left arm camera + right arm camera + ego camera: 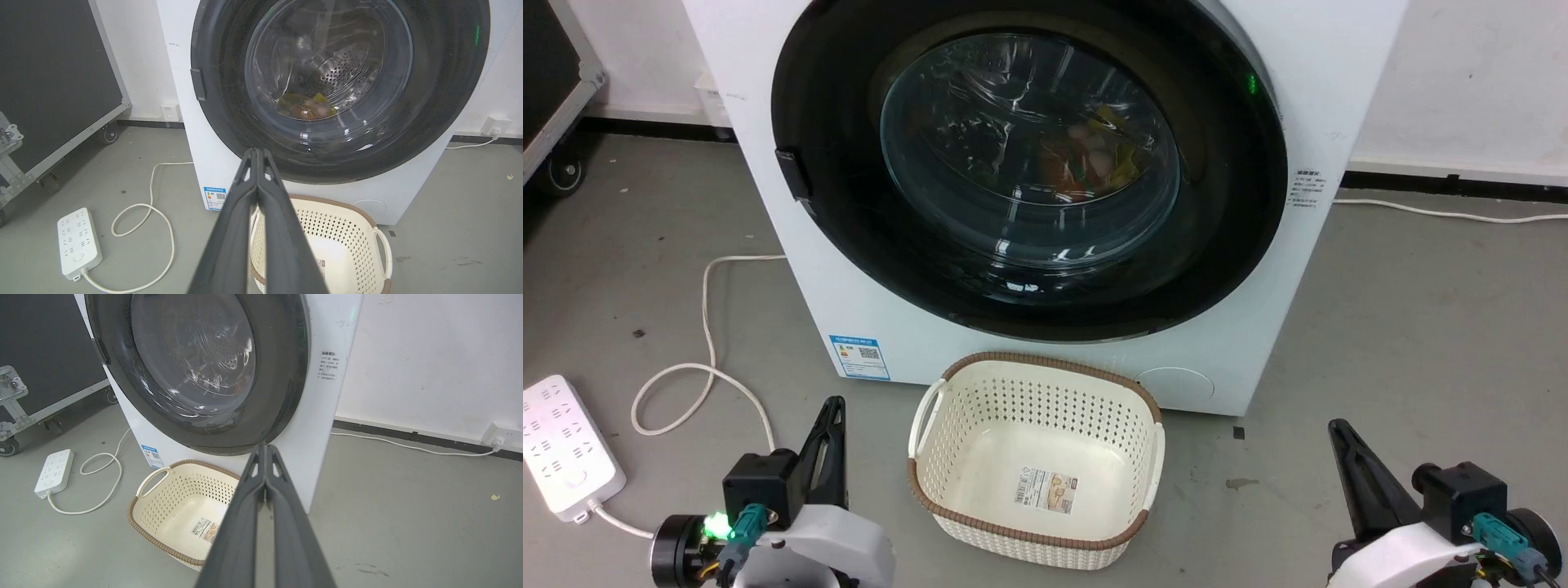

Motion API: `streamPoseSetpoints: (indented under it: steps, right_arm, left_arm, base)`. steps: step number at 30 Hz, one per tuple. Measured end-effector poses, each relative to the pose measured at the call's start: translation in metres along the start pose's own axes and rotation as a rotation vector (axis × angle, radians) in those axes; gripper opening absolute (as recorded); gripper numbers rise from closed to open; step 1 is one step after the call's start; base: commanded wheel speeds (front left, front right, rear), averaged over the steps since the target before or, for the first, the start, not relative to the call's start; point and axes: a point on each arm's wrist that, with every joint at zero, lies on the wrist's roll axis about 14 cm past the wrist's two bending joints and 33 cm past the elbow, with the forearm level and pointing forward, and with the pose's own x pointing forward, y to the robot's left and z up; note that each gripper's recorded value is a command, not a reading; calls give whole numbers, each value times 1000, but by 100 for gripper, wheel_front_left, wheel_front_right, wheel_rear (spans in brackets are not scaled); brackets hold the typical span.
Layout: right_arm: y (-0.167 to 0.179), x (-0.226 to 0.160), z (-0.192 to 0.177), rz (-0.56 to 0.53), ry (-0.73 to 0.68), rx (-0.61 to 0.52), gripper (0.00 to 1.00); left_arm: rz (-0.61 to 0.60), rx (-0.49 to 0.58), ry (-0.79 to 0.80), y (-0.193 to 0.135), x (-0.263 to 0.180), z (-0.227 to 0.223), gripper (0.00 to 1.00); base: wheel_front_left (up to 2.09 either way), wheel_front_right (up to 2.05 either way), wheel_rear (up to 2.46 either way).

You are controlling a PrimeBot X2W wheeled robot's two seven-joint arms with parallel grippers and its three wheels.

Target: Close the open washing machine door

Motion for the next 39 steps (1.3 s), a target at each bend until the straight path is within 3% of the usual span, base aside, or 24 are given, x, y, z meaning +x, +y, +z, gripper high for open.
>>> streamPoseSetpoints:
  steps: [39]
  right_arm:
    - [6,5,5,20,15,-46,0]
  left_arm:
    - [13,48,32,0,0,-1,0]
  base:
    - [0,0,0]
